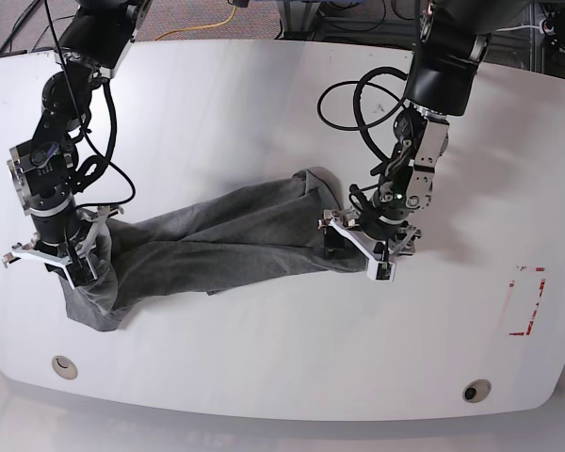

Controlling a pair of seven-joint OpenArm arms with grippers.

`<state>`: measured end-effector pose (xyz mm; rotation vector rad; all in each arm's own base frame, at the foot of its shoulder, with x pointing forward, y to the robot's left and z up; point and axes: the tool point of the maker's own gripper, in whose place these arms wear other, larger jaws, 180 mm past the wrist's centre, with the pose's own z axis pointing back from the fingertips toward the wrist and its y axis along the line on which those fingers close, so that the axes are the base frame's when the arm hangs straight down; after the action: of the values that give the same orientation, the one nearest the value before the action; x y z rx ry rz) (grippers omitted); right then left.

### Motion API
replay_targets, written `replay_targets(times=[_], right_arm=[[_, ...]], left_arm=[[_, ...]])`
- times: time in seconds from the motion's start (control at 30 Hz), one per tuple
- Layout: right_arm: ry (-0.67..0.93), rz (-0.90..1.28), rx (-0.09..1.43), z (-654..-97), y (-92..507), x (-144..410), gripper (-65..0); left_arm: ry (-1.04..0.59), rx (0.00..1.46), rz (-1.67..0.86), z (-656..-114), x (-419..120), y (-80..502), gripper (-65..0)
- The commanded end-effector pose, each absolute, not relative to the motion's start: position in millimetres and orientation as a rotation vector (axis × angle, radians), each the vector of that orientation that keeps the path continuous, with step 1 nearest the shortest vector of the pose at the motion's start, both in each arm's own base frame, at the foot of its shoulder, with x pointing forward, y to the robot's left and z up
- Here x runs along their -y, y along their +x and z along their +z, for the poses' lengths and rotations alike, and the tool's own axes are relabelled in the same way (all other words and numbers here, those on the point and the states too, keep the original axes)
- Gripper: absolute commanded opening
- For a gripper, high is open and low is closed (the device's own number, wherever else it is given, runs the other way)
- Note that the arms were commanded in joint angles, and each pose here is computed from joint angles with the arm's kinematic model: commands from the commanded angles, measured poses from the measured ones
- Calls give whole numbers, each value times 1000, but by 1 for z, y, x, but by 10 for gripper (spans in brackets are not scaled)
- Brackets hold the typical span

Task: Layout the t-shirt on the table in an organized manner, then fold the t-shirt properly
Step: 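Grasp the end of the shirt strip with the left gripper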

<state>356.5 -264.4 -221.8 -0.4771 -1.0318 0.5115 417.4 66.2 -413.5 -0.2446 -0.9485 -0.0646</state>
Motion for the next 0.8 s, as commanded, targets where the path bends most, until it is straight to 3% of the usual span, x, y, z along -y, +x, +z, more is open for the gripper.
replay_targets(times=[0.0, 0.13, 0.23, 0.3, 0.4, 0.57, 0.67, 0.77], right_arm=[[-501, 511, 1086, -204, 361, 266, -650], [-501, 511, 1086, -204, 361, 266, -650], [-501, 511, 1086, -204, 361, 266, -650], [-501, 511, 1086, -204, 361, 266, -650], [-501, 511, 1086, -204, 361, 266, -650], [-498, 513, 1087, -204, 361, 265, -650], [-498, 513, 1087, -204, 361, 265, -650], [-498, 513, 1086, -204, 361, 265, -650]], left_arm=[[-245, 952, -61, -405, -66, 427, -137], [-246, 956, -63, -404, -66, 429, -182], [-246, 962, -64, -401, -66, 431, -293], [-245, 962, -64, -401, -66, 431, -403], [-248, 978, -65, -394, -64, 438, -475], [-269, 992, -63, -387, -54, 443, -444], [-271, 992, -63, -387, -53, 443, -386], [-271, 986, -63, -388, -52, 443, -267]])
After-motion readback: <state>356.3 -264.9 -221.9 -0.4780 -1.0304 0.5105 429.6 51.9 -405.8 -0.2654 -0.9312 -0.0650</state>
